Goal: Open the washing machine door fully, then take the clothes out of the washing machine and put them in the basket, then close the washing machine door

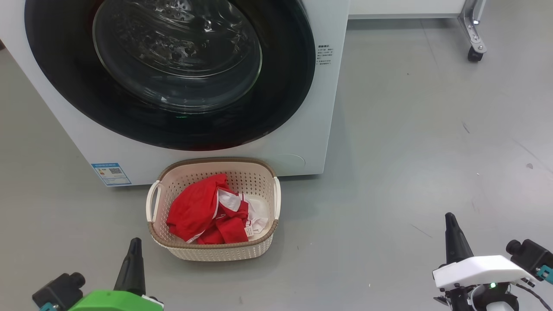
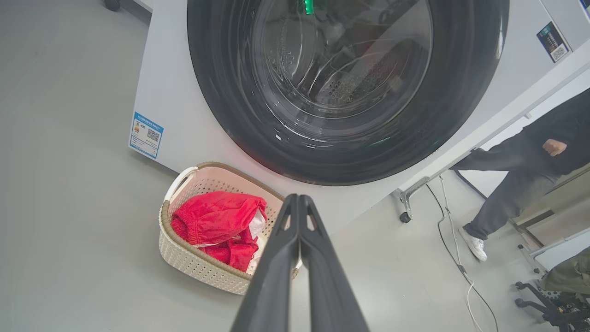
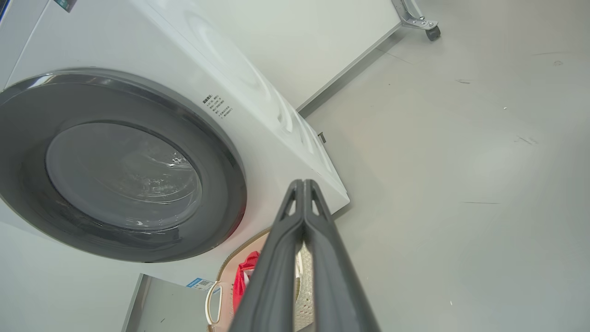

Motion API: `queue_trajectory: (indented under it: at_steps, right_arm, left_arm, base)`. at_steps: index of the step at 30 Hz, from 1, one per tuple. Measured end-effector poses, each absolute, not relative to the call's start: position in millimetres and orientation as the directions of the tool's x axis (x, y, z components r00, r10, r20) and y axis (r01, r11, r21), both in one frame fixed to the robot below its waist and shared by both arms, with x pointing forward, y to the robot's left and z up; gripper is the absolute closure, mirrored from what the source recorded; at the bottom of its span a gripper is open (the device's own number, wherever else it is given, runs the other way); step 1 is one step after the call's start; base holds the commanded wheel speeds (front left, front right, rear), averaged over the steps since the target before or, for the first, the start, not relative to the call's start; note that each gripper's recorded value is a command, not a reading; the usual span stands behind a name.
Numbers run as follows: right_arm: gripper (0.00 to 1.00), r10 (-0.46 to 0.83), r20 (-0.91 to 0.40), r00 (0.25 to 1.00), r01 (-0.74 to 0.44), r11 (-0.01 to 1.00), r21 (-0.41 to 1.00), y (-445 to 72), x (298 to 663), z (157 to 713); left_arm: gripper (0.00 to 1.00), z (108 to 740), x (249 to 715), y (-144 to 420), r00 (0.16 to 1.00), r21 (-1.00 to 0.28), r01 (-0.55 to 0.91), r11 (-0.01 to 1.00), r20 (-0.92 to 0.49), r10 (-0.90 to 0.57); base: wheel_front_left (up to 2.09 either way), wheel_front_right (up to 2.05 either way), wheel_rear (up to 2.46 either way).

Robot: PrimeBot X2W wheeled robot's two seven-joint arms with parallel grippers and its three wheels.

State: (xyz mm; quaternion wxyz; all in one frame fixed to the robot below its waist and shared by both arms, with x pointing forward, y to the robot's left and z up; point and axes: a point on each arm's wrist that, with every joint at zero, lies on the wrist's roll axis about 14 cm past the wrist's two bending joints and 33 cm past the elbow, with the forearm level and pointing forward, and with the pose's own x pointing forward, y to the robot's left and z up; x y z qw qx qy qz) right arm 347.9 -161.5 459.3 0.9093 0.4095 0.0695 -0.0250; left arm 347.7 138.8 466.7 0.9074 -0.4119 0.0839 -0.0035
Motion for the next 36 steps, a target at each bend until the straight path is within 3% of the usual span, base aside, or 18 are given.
queue_trajectory:
  at_steps: [36]
  right_arm:
    - [1.0,-0.007,-0.155,0.988,0.149,0.326,0.934,-184,360,463]
  left_arm:
    - [1.0,467,360,161,0.986,-0.937,-0.126,0.325,-0.154,-0.064]
  base:
    - [0.0,0.0,0.0]
